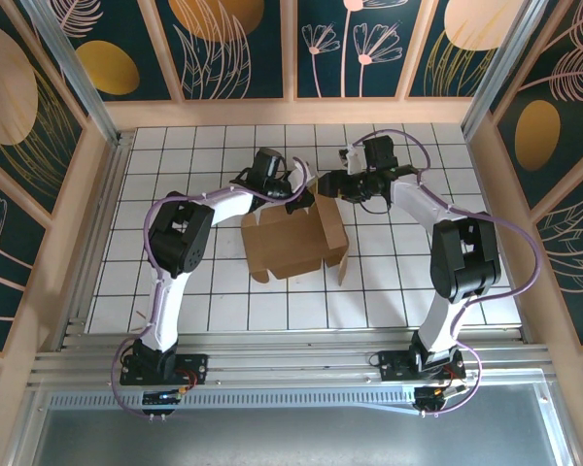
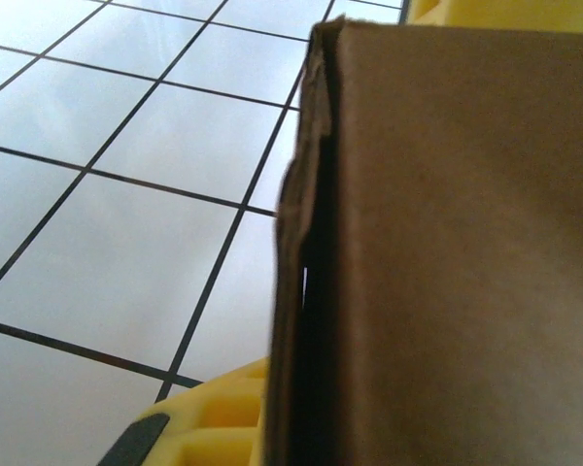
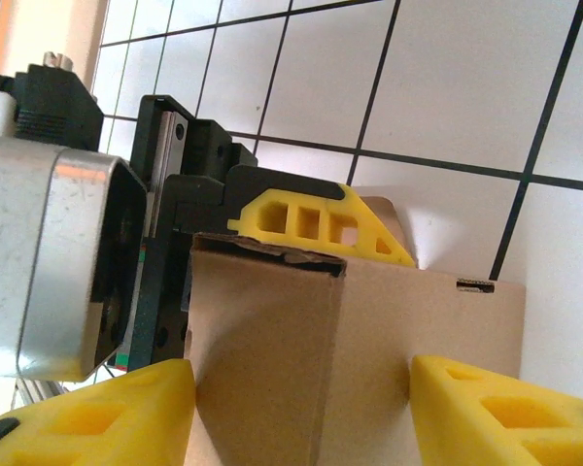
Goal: Fold the paper box
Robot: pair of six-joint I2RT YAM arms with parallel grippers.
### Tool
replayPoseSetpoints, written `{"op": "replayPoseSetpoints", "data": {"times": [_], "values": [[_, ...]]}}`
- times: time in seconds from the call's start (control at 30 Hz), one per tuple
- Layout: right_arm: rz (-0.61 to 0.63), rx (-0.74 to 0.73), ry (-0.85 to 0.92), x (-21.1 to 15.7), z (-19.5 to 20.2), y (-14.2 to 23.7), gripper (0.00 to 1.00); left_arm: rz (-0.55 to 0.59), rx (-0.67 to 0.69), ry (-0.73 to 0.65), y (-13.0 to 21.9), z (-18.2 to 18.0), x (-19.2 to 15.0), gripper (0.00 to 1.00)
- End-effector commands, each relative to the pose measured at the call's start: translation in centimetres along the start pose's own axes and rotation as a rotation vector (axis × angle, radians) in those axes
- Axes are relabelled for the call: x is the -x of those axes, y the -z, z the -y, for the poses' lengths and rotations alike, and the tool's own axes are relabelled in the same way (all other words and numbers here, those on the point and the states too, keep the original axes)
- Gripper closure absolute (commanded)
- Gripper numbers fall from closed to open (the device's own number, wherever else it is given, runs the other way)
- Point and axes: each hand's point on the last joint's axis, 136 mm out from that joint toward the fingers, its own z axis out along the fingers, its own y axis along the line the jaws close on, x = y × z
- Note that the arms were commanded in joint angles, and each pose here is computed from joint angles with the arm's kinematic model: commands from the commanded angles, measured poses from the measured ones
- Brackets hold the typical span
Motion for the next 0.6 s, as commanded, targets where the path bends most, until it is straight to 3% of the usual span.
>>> {"op": "replayPoseSetpoints", "data": {"times": [0.0,0.23,0.4,0.57], "values": [[-0.016,0.061,-0.005,-1.1,-2.0,0.7,0.38,-0.020,0.006,0.038,-1.2,0.0,-0.3,1.00],[0.042,0.051,-0.006,-1.6,-2.7,2.5,0.34,-0.001,0.105,0.024,-0.5,-0.8,0.3,1.00],[0.100,0.056,-0.017,-2.6,-3.0,3.8,0.35,0.003,0.158,0.043,-0.1,-1.0,0.8,0.94],[0.111,0.056,-0.041,-3.8,-2.3,3.6,0.41,0.022,0.180,0.090,-0.1,-1.2,1.5,0.73]]}}
